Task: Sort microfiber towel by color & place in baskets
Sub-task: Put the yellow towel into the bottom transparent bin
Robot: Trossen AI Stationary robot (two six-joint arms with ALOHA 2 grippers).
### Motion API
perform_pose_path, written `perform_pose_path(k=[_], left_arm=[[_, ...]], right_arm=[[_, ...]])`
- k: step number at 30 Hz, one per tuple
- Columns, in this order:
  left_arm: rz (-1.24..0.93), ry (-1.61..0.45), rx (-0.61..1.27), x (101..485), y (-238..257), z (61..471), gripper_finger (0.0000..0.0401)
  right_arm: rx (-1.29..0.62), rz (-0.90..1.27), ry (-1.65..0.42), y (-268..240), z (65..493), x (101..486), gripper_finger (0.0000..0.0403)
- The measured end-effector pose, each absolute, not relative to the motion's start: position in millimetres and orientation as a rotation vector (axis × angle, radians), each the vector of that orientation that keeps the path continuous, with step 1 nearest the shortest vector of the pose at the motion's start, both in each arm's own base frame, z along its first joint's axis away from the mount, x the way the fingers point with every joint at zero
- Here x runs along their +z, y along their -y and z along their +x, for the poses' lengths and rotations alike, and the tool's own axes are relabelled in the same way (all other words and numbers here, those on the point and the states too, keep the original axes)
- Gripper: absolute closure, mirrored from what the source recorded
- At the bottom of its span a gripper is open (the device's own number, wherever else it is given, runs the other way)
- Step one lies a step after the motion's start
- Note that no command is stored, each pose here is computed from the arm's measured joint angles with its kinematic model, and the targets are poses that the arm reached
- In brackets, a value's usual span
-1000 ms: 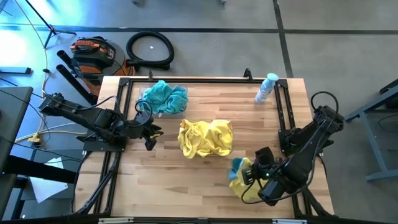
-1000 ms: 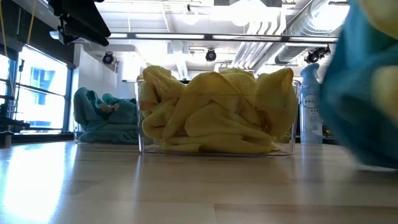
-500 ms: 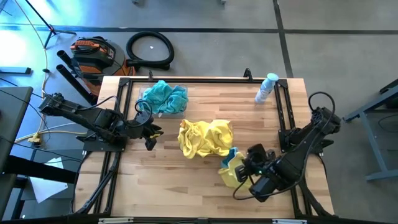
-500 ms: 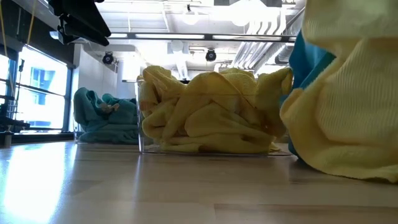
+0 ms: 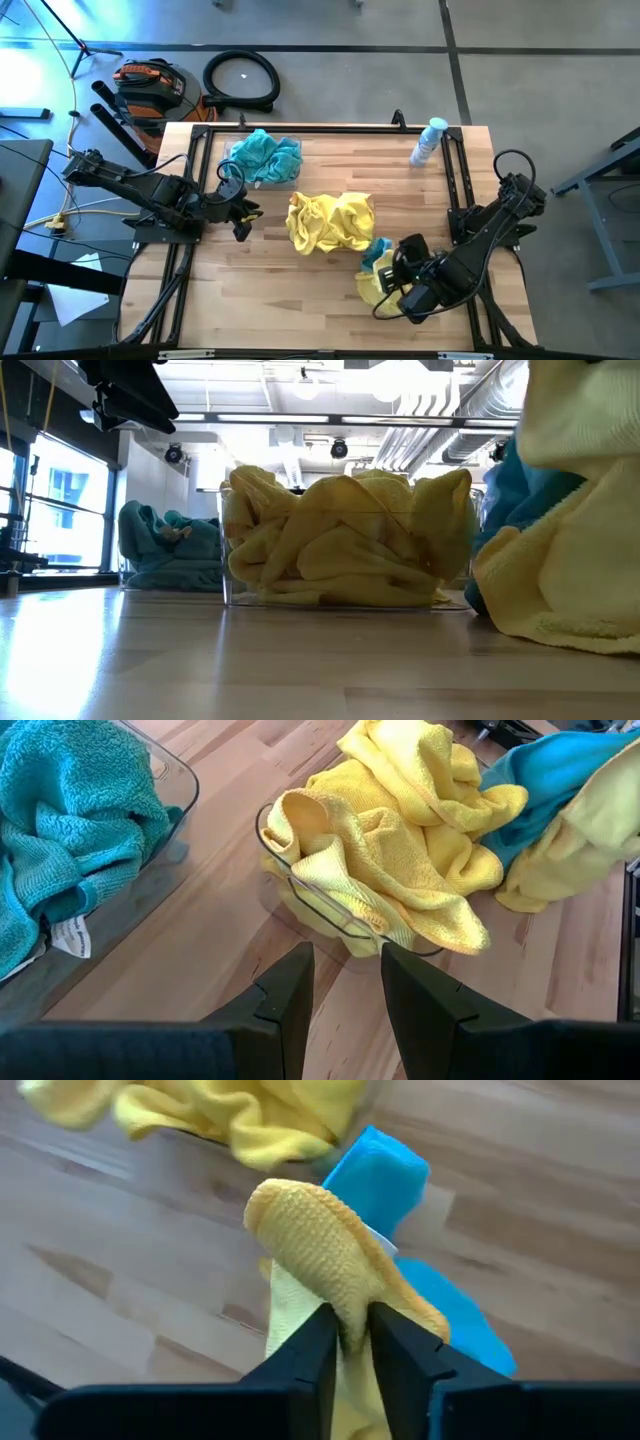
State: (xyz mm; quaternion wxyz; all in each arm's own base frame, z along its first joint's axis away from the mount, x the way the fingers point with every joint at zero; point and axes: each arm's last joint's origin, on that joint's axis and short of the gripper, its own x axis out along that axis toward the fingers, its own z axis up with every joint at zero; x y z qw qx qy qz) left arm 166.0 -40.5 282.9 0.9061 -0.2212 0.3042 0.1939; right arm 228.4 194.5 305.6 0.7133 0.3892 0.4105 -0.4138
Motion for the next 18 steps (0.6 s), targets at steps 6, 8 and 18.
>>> perform_pose_path(k=[6,8,18], left_arm=[[-0.465,-0.627,0.404,282.9,40.5,166.0,0.0291],[-0.466,-0.626,0.403,282.9,40.5,166.0,0.0291],[-0.479,-0.624,0.407,282.9,40.5,166.0,0.0291]], right_arm=[[-1.026,0.906,-0.949,-196.6,215.5,304.8,0.0310],[-1.021,0.899,-0.951,-199.2,212.6,304.8,0.0305],[-0.992,0.970,-0.949,-205.9,213.3,304.6,0.0339]])
